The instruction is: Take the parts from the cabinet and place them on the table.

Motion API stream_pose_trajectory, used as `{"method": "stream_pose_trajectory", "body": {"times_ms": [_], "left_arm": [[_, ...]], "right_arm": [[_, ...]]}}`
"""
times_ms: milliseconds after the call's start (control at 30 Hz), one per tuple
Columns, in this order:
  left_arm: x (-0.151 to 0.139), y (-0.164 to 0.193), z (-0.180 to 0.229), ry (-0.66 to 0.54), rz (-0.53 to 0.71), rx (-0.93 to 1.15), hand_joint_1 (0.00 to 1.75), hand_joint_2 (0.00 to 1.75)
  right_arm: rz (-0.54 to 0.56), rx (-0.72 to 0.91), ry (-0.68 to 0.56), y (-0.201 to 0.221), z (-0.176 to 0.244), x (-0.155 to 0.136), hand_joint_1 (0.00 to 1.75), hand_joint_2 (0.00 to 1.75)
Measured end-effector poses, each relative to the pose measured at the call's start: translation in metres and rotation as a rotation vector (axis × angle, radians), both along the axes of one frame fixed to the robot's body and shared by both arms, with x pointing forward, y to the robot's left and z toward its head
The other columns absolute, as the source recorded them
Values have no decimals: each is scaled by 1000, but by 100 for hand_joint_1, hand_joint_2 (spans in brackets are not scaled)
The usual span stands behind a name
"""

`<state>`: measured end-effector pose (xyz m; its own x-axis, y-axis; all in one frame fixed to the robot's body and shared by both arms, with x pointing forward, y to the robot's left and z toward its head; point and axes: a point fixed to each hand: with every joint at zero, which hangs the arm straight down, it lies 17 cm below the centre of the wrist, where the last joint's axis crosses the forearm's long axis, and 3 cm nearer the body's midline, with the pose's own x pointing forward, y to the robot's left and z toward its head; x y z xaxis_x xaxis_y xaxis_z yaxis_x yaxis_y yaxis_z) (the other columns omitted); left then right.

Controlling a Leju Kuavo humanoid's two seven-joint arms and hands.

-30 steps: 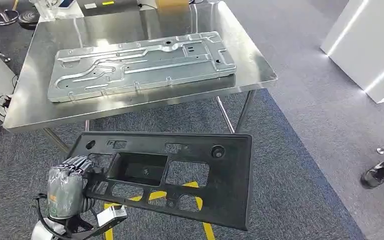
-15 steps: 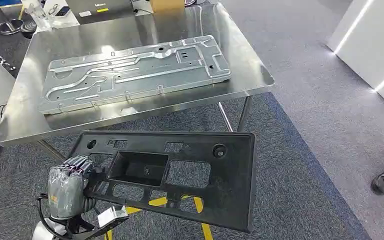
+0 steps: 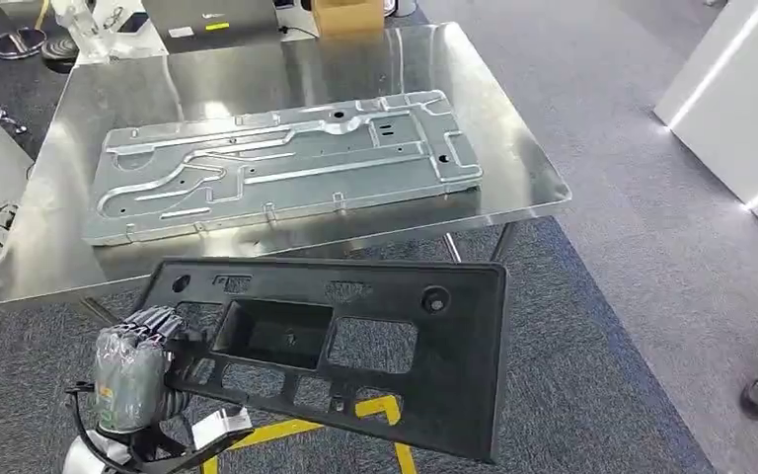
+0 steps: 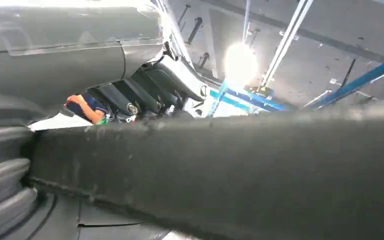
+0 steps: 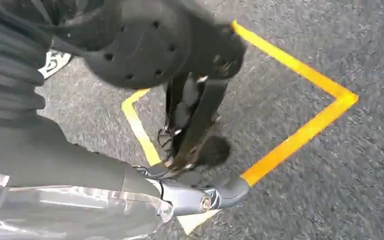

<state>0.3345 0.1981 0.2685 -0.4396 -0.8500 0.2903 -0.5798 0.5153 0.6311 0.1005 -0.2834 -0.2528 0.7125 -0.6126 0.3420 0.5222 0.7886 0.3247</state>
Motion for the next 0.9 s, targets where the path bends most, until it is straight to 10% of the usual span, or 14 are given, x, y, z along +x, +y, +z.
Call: {"method": "stream_pose_trajectory", "body": {"times_ms": [533,900], "left_arm": [[18,-2,-8,73,-29,-36,175,175],[84,-13,-46,326,-196,-163,175,175]], "right_arm": [[6,-1,6,0,-1,-3,0,175],[25,1,-4,0,1,3,0,175]]}}
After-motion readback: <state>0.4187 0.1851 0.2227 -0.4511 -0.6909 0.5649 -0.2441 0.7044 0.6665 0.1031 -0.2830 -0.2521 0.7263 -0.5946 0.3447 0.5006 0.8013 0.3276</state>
